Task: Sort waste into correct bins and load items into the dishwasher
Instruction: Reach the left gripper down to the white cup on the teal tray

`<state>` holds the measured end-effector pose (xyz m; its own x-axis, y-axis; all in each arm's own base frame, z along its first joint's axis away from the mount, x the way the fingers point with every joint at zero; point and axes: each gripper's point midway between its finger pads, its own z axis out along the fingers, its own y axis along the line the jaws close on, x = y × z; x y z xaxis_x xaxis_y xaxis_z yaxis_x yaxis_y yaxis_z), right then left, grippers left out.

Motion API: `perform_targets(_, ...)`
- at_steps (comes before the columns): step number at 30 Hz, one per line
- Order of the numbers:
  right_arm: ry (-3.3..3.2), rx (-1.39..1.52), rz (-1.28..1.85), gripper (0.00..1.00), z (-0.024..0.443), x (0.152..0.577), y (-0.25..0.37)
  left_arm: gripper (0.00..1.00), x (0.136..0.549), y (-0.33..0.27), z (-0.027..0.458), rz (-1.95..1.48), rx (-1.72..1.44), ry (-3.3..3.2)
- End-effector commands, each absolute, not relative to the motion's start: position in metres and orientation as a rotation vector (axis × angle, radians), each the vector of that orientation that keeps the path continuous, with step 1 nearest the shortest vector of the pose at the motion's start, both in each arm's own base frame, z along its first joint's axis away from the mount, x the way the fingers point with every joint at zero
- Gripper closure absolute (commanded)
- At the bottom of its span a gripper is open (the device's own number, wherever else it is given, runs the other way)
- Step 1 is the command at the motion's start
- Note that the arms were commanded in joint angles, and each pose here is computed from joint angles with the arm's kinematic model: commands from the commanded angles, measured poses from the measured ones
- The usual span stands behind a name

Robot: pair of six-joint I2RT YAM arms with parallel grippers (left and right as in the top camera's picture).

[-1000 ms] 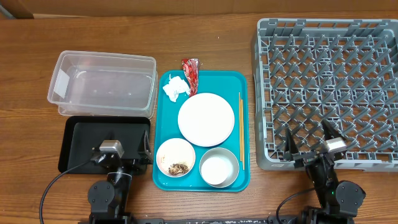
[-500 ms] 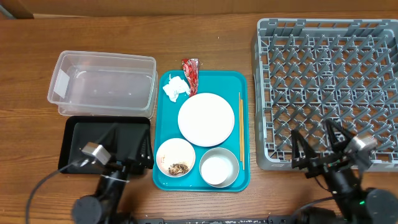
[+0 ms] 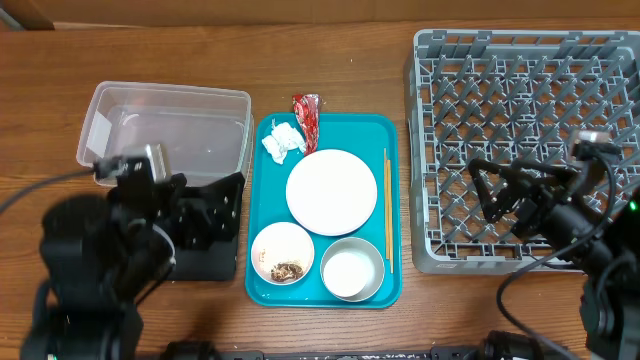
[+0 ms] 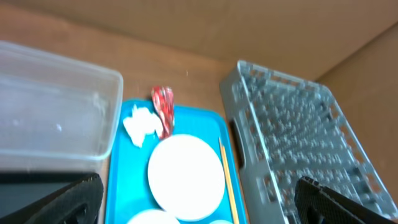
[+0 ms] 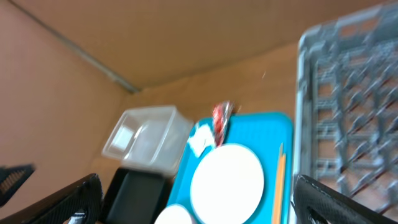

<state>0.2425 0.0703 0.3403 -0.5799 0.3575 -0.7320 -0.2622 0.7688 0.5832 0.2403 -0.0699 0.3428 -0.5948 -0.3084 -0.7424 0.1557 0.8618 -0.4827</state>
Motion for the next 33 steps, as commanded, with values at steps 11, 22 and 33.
perform_targets(11, 2.127, 0.103, 0.932, 0.00, 0.324, 0.241, 0.078, 0.00, 0.247, -0.120, 0.269, -0.636, 0.049, 2.524)
perform_targets(22, 2.189, 0.197, 0.837, 0.00, 0.308, 0.241, 0.065, 0.18, 0.230, -0.223, 0.181, -0.535, 0.526, 2.802)
perform_targets(33, 2.221, 0.256, 0.757, 0.00, 0.298, 0.241, 0.054, 0.38, 0.214, -0.240, 0.099, -0.233, 0.708, 3.015)
